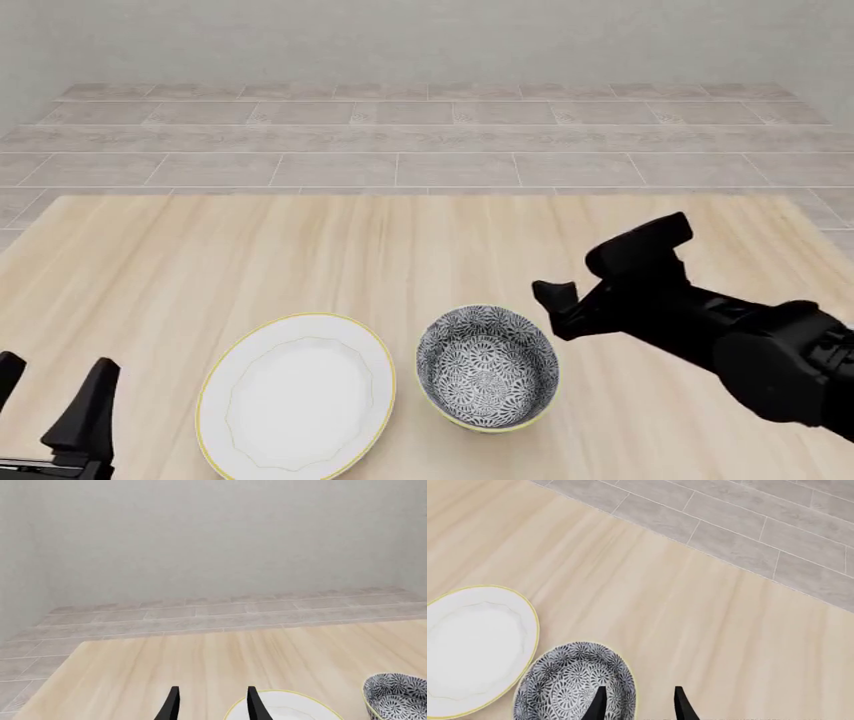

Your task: Put the bowl on the plate.

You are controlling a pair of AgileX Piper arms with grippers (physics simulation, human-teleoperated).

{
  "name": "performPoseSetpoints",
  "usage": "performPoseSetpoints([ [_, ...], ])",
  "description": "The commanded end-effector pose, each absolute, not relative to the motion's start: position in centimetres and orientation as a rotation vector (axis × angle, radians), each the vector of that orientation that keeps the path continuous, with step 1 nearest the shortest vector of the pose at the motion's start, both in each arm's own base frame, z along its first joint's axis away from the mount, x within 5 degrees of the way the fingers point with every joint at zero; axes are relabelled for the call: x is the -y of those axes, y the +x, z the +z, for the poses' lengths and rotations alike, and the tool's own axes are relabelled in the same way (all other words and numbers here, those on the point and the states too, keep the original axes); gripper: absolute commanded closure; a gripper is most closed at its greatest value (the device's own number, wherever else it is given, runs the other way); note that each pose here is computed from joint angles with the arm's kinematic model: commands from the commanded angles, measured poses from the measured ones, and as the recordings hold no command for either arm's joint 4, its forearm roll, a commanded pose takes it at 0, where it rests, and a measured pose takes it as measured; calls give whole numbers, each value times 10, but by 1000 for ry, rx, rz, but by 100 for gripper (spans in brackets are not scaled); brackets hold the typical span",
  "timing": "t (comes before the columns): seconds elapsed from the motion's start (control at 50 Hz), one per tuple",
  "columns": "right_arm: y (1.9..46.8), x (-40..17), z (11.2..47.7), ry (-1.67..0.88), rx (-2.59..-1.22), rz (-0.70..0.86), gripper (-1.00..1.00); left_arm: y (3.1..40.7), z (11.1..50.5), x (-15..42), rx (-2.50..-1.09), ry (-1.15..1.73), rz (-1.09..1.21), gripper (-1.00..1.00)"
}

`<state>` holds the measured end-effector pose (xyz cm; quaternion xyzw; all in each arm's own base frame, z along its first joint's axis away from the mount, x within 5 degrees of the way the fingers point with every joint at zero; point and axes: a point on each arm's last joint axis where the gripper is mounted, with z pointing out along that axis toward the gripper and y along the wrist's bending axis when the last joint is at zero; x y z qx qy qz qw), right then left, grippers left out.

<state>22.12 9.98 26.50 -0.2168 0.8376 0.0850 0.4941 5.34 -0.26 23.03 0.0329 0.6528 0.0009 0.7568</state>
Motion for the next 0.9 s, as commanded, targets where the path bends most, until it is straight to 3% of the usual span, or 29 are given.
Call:
performPoseSetpoints([
  [0.02,222,-100,255,-516,-2047,211,-100,53,231,3,-1422,71,2,-100],
  [0.9,234,-99,209,-486,-2121,200,-100,54,226,3,-1431,78,2,-100],
])
